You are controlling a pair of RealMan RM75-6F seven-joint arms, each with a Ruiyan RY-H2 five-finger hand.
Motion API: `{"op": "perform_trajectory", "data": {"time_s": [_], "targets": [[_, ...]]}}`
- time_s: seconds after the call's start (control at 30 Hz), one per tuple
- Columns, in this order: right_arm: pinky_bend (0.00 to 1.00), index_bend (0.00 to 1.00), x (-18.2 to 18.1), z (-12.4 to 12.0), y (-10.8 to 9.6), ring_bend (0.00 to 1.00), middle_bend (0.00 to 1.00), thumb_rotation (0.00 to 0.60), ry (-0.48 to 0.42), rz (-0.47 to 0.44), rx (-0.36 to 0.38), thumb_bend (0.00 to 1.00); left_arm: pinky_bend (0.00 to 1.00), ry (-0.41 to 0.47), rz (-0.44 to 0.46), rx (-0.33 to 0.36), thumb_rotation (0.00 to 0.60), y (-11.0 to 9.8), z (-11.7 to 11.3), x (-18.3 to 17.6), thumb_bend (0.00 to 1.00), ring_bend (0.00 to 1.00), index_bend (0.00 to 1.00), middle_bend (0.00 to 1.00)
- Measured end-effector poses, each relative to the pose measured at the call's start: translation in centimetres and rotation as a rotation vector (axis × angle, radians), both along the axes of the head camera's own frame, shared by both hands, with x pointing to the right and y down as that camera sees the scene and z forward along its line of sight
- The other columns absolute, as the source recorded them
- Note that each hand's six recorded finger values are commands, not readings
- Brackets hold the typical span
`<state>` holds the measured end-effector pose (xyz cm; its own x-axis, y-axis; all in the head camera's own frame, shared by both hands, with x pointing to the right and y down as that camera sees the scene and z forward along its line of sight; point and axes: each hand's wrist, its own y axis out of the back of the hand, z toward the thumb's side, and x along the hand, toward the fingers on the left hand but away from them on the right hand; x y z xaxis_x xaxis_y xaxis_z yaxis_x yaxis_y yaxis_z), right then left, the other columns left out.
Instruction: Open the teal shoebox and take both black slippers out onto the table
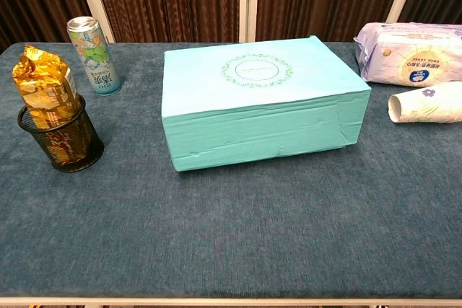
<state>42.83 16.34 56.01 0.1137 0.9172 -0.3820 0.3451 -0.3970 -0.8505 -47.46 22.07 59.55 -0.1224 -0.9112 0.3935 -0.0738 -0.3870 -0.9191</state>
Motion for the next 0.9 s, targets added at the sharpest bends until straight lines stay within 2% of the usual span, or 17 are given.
{"op": "perform_trajectory", "data": {"time_s": [0.17,0.53,0.73,0.9], "targets": [[0.00,0.00,0.3,-0.8,0.3,0.00,0.09,0.600,-0.016,0.017,0.028,0.13,0.08,-0.001,0.000,0.005,0.600,0.2,-0.3,0.0,0.00,0.11,0.26,0.18],[0.00,0.00,0.6,-0.7,0.6,0.00,0.09,0.600,-0.018,0.003,0.022,0.12,0.08,0.001,-0.003,0.012,0.600,0.7,-0.8,0.0,0.00,0.11,0.26,0.18],[0.00,0.00,-0.6,0.4,-0.8,0.00,0.09,0.600,0.010,-0.059,0.005,0.13,0.08,0.002,-0.004,0.008,0.600,0.6,-0.6,0.0,0.00,0.11,0.26,0.18],[0.00,0.00,-3.1,2.8,-3.2,0.00,0.08,0.600,0.027,-0.145,-0.034,0.13,0.08,0.003,-0.005,0.004,0.600,0.5,-0.5,0.0,0.00,0.11,0.26,0.18]]}}
